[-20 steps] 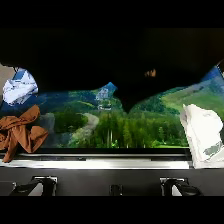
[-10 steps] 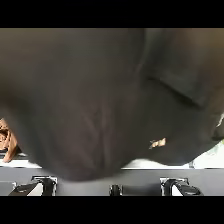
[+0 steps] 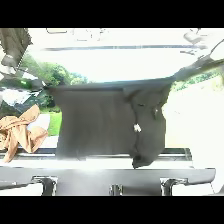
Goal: Fold the shirts.
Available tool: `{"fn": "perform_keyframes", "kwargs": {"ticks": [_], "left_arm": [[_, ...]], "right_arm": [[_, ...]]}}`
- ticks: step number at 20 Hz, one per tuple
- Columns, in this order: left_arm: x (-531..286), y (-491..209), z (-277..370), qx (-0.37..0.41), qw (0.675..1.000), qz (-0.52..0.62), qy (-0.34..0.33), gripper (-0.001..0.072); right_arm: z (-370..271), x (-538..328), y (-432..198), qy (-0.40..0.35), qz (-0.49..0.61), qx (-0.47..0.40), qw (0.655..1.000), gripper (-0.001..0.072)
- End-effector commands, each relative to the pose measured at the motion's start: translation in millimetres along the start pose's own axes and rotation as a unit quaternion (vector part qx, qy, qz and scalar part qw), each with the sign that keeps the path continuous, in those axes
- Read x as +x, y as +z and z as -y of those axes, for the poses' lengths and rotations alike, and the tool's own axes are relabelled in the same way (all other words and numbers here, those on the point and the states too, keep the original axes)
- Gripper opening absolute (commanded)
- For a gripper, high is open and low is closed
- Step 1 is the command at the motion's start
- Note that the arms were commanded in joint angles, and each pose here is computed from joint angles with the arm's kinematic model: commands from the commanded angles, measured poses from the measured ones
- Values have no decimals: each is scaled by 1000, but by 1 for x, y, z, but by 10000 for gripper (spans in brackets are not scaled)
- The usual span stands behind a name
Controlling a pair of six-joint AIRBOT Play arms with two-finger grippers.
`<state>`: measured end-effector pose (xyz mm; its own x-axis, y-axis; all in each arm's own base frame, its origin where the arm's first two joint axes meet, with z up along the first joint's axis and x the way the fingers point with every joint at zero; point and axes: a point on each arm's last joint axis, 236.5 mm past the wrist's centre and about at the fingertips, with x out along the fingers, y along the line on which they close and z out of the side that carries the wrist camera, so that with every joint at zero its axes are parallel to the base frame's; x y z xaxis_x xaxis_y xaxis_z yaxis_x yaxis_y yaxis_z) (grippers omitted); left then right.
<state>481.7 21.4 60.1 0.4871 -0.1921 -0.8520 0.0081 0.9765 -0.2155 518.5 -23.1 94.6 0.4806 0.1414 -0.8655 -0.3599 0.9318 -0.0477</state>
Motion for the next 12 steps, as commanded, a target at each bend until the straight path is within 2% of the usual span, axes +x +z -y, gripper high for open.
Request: {"fn": "perform_keyframes", "kwargs": {"ticks": [1, 5, 6, 7, 8, 9, 12], "left_arm": [[81, -12, -13, -20, 999, -35, -9, 33], [105, -11, 1, -48, 997, -37, -44, 35], [104, -13, 5, -51, 997, -41, -51, 99], [97, -15, 7, -49, 996, -54, -56, 287], [85, -21, 8, -47, 994, -79, -65, 491], [70, -29, 8, -45, 990, -111, -74, 528], [25, -81, -12, -97, 968, -224, -64, 527]], "right_arm": [[-10, 98, 27, 74, 64, 110, 989, 38], [-21, 128, 28, 113, 71, 155, 979, 38], [-24, 127, 26, 117, 65, 154, 979, 46], [-25, 120, 25, 121, 61, 151, 979, 170], [-24, 106, 23, 126, 55, 142, 980, 407], [-25, 88, 20, 133, 47, 115, 983, 569], [-7, 36, -43, 129, -56, 68, 988, 567]]}}
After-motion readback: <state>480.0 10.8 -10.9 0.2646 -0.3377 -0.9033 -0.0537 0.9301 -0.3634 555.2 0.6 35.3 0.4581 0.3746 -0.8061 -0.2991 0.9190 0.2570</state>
